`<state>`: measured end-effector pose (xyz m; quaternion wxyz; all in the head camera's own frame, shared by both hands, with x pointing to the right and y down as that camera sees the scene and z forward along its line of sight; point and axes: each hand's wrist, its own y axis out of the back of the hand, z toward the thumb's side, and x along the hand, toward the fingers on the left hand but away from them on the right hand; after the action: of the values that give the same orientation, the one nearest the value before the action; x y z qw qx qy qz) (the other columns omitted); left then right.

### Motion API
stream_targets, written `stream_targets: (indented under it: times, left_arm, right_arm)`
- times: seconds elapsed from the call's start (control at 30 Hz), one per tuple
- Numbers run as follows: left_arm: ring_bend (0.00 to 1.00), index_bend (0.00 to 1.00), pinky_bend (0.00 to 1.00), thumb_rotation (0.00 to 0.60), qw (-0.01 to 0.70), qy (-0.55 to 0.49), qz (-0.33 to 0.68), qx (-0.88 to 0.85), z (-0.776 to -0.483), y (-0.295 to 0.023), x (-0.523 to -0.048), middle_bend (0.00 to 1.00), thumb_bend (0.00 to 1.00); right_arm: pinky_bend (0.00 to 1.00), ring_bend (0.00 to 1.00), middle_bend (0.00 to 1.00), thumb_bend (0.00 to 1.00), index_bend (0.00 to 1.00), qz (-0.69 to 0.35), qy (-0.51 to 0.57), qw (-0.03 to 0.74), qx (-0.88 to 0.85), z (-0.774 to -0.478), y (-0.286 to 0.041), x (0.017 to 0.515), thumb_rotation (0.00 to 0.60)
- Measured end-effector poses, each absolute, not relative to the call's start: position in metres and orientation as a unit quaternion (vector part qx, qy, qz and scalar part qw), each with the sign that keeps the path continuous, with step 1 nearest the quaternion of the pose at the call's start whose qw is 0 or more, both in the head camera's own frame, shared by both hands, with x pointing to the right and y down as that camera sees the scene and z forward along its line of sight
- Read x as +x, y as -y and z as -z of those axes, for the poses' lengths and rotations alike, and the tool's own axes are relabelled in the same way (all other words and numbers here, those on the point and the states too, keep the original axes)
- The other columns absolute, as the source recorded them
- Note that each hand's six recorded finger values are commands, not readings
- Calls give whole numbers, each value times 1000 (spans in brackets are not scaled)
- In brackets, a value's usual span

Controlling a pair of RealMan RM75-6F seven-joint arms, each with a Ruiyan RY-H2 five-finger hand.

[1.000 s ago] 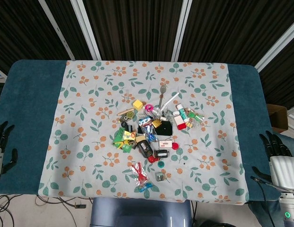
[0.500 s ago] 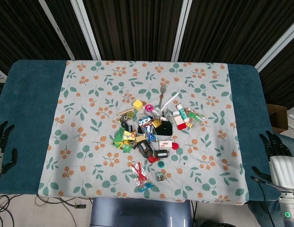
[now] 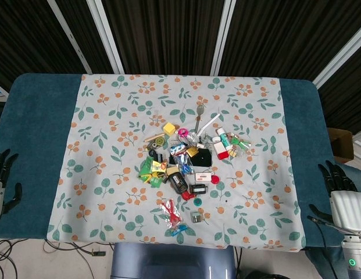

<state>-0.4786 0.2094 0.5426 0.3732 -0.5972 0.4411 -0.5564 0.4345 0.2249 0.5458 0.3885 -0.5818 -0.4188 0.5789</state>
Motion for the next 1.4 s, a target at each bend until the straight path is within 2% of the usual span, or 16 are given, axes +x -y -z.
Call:
stream_targets:
  times: [0.33, 0.8, 1.4]
  left_arm:
    - [0, 76, 43, 600, 366, -447, 555, -599, -542, -209, -479, 0, 558]
    - [0, 67, 44, 600, 363, -451, 552, -599, -541, -208, -479, 0, 558]
    - [0, 66, 44, 600, 358, -452, 554, -601, -543, -208, -481, 0, 558]
  right_arm:
    - [229, 75, 83, 193, 66, -558, 400, 355, -634, -563, -221, 419, 600]
    - [229, 75, 125, 192, 68, -520, 288, 350, -724, -605, -168, 348, 600]
    - [229, 80, 216, 197, 160, -489, 290, 331, -753, -643, -184, 260, 600]
